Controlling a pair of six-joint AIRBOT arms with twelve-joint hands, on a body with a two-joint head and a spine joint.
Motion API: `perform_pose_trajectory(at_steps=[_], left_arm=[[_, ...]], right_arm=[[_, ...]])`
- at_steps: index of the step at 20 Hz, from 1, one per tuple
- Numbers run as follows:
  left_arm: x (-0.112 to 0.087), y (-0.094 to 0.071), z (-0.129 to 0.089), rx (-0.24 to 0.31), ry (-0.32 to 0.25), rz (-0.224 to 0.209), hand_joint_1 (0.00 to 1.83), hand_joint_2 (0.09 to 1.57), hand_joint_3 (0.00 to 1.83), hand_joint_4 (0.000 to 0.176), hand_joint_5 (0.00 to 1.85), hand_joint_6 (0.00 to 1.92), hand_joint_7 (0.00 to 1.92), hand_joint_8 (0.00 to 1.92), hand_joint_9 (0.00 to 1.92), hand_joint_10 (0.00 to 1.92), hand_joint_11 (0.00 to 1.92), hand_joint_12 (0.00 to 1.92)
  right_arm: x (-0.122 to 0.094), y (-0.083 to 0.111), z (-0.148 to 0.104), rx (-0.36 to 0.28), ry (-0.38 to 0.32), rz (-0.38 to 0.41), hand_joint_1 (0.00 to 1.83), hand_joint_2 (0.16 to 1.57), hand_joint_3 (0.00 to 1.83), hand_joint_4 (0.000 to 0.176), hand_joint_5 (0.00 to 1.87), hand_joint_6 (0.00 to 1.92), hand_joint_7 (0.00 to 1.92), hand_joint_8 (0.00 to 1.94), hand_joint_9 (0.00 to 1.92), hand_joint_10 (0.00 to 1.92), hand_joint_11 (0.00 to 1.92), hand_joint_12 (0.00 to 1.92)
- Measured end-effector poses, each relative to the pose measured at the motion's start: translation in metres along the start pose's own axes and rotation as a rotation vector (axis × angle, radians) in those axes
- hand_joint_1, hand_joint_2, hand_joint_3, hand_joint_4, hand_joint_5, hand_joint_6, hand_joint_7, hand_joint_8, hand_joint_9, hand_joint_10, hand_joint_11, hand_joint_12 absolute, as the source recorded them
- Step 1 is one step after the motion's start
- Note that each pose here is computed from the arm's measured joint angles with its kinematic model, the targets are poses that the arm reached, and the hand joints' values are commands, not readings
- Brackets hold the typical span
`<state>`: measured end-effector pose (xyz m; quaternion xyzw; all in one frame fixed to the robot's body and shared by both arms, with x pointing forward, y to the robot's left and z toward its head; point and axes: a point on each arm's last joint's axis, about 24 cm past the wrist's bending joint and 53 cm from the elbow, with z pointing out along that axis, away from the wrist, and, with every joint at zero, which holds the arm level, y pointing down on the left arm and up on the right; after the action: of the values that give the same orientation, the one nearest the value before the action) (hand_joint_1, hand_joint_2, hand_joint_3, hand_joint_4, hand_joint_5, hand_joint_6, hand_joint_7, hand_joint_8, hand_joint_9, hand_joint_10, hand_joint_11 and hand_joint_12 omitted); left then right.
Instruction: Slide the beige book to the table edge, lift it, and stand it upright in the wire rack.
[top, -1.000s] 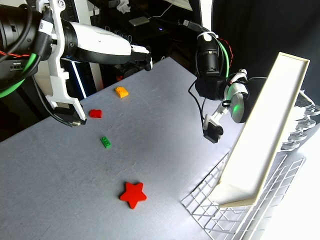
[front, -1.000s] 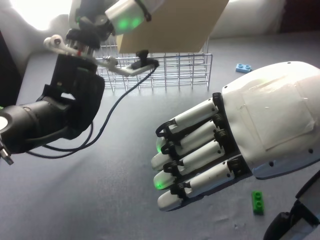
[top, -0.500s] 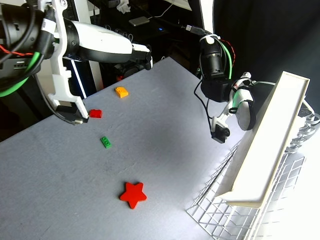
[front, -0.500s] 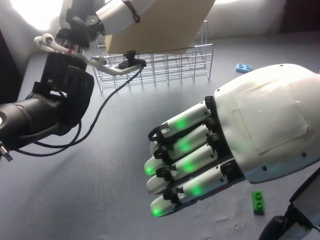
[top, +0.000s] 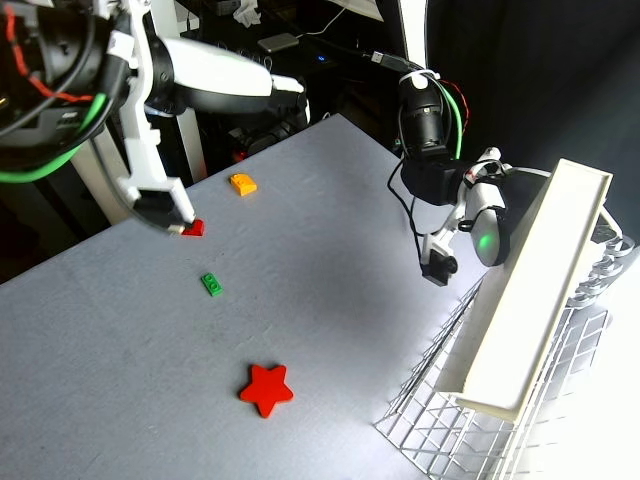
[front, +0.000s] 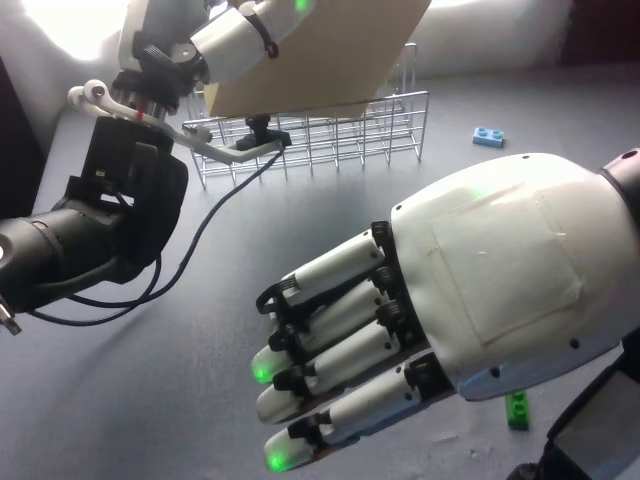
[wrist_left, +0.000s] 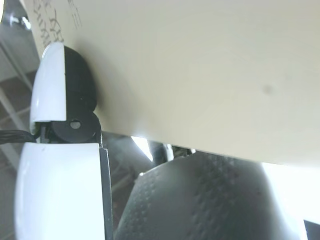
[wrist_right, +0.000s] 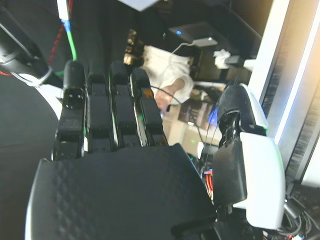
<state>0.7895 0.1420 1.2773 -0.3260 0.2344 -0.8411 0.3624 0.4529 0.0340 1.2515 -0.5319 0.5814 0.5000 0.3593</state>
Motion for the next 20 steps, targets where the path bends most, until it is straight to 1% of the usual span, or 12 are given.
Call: perform_pose_trajectory(at_steps=[2, 4, 5, 6, 7, 10, 13, 15, 17, 18, 19, 20], left_arm=[[0.001, 0.000, -0.001, 0.005, 0.000, -0.003, 1.35, 1.21, 0.00, 0.000, 0.79, 1.13, 0.71, 1.43, 0.78, 1.48, 0.78, 1.39], [0.004, 0.001, -0.002, 0.007, 0.001, -0.004, 1.35, 1.21, 0.00, 0.000, 0.76, 1.16, 0.74, 1.39, 0.79, 1.47, 0.77, 1.40], [0.005, 0.000, -0.002, 0.009, 0.001, 0.000, 1.35, 1.20, 0.00, 0.000, 0.79, 1.13, 0.76, 1.35, 0.81, 1.45, 0.77, 1.40], [0.005, 0.000, -0.003, 0.014, -0.003, -0.004, 1.35, 1.19, 0.00, 0.000, 0.79, 1.12, 0.78, 1.34, 0.81, 1.44, 0.77, 1.39], [0.005, -0.001, -0.004, 0.022, -0.008, -0.006, 1.35, 1.20, 0.00, 0.000, 0.75, 1.16, 0.76, 1.37, 0.79, 1.47, 0.76, 1.41], [0.001, -0.001, -0.006, 0.029, -0.028, -0.005, 1.35, 1.20, 0.00, 0.000, 0.80, 1.12, 0.75, 1.38, 0.78, 1.47, 0.75, 1.40], [0.005, 0.000, -0.009, 0.035, -0.019, -0.004, 1.35, 1.21, 0.00, 0.000, 0.79, 1.13, 0.74, 1.41, 0.77, 1.48, 0.74, 1.41], [0.006, 0.001, -0.011, 0.032, -0.015, -0.003, 1.35, 1.22, 0.00, 0.000, 0.76, 1.16, 0.73, 1.43, 0.76, 1.51, 0.71, 1.46], [0.007, 0.002, -0.012, 0.032, -0.020, -0.006, 1.35, 1.20, 0.00, 0.000, 0.79, 1.13, 0.77, 1.36, 0.80, 1.45, 0.75, 1.40], [0.007, 0.002, -0.012, 0.032, -0.026, -0.006, 1.35, 1.20, 0.00, 0.000, 0.79, 1.14, 0.75, 1.39, 0.78, 1.46, 0.75, 1.39], [0.005, 0.002, -0.013, 0.039, -0.040, -0.007, 1.35, 1.20, 0.00, 0.000, 0.80, 1.13, 0.76, 1.37, 0.80, 1.44, 0.77, 1.36], [0.004, 0.001, -0.013, 0.043, -0.045, -0.007, 1.36, 1.19, 0.00, 0.000, 0.79, 1.11, 0.79, 1.34, 0.81, 1.42, 0.78, 1.37]], right_arm=[[0.000, -0.002, 0.000, 0.010, 0.000, -0.004, 0.14, 1.12, 0.00, 0.000, 0.26, 0.01, 0.25, 0.00, 0.27, 0.00, 0.00, 0.85], [0.000, -0.003, 0.000, 0.010, 0.000, -0.004, 0.13, 1.12, 0.00, 0.000, 0.25, 0.00, 0.25, 0.00, 0.27, 0.00, 0.00, 0.77], [0.000, -0.002, 0.001, 0.008, 0.001, -0.005, 0.14, 1.12, 0.00, 0.000, 0.27, 0.01, 0.28, 0.01, 0.30, 0.01, 0.00, 0.82], [0.000, -0.002, 0.002, 0.007, 0.002, -0.006, 0.13, 1.12, 0.00, 0.000, 0.25, 0.00, 0.27, 0.00, 0.29, 0.00, 0.00, 0.80], [0.000, -0.001, 0.003, 0.004, 0.002, -0.006, 0.13, 1.12, 0.00, 0.000, 0.25, 0.00, 0.27, 0.00, 0.29, 0.00, 0.00, 0.83], [0.000, 0.001, 0.005, 0.001, 0.004, -0.011, 0.13, 1.12, 0.00, 0.000, 0.25, 0.00, 0.27, 0.00, 0.28, 0.00, 0.00, 0.83], [0.000, 0.008, 0.010, -0.018, 0.008, -0.009, 0.10, 1.12, 0.00, 0.000, 0.24, 0.00, 0.24, 0.00, 0.26, 0.00, 0.00, 0.82], [0.000, 0.012, 0.014, -0.028, 0.008, -0.009, 0.10, 1.12, 0.00, 0.000, 0.22, 0.00, 0.23, 0.00, 0.25, 0.00, 0.00, 0.78], [-0.001, 0.013, 0.015, -0.032, 0.008, -0.007, 0.11, 1.12, 0.00, 0.000, 0.24, 0.01, 0.25, 0.01, 0.27, 0.01, 0.00, 0.83], [-0.001, 0.013, 0.015, -0.030, 0.007, -0.007, 0.10, 1.12, 0.00, 0.000, 0.24, 0.00, 0.24, 0.00, 0.26, 0.00, 0.00, 0.82], [-0.001, 0.012, 0.015, -0.027, 0.008, -0.009, 0.12, 1.12, 0.00, 0.000, 0.23, 0.00, 0.23, 0.00, 0.25, 0.00, 0.00, 0.75], [-0.001, 0.012, 0.015, -0.026, 0.008, -0.009, 0.13, 1.11, 0.00, 0.000, 0.25, 0.00, 0.25, 0.01, 0.26, 0.01, 0.00, 0.79]])
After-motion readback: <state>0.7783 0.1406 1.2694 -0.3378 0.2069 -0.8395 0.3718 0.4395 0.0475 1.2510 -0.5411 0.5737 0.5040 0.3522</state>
